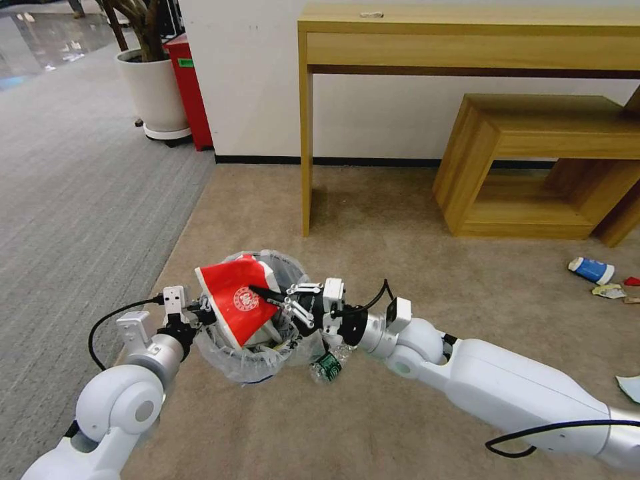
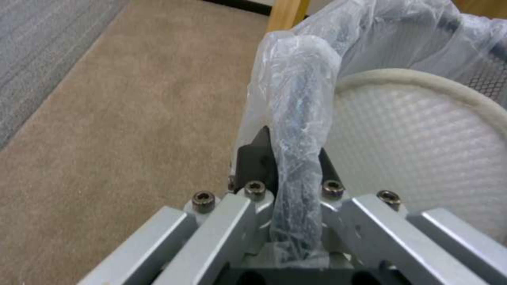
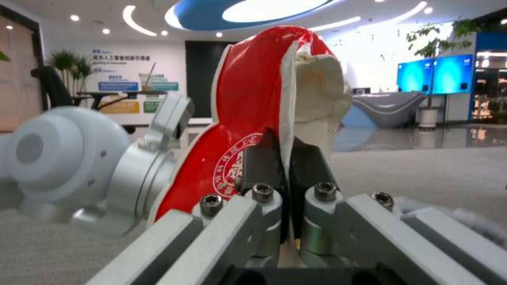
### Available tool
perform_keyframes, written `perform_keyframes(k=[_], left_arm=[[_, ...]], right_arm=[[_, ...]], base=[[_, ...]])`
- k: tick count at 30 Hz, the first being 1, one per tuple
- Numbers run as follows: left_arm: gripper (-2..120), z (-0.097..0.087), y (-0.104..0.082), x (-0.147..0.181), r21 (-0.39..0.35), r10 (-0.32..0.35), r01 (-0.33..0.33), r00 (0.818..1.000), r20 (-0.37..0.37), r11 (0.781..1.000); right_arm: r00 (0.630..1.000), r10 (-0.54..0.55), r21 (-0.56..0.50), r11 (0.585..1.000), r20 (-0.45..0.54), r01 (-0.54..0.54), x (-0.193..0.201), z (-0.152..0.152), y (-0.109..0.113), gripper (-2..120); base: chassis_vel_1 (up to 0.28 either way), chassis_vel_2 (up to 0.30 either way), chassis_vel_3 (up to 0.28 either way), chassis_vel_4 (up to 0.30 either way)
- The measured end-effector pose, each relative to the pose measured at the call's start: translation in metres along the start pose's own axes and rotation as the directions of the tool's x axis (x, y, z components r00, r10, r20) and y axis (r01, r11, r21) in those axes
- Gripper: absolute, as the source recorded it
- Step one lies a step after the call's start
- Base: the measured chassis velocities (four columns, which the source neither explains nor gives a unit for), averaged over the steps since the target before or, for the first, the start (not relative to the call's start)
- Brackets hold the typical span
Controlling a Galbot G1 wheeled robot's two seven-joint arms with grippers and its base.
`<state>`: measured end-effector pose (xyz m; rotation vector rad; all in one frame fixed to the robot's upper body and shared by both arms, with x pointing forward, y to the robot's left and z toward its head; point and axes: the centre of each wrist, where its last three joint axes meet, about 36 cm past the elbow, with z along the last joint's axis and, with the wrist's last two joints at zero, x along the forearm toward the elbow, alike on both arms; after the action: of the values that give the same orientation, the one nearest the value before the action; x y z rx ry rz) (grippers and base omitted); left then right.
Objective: Pick up the trash bin and place the garbage on the floor into it.
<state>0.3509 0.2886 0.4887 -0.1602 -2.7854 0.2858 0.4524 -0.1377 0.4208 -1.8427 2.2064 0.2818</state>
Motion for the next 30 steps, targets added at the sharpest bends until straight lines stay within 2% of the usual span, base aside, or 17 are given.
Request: perform_keyframes(k=[16,30], left_arm=[[2,-0.007,-0.002,0.011,-0.001,0.009,-0.009,1.000,0.022,1.000],[2,-0.009,-0.006,0.019,-0.002,0.023,-0.023,0.999,0.029,1.000]], right_arm=[[0.999,0.011,0.005,1.000,-0.036,-0.010,0.004,0.019,-0.003,0],[0.996,0.066,0.048,0.997,-0.066,-0.063,0.012,0.027,-0.019,0]], base=[[0.000,0.000,0.000,0.000],[0.000,0.000,0.000,0.000]])
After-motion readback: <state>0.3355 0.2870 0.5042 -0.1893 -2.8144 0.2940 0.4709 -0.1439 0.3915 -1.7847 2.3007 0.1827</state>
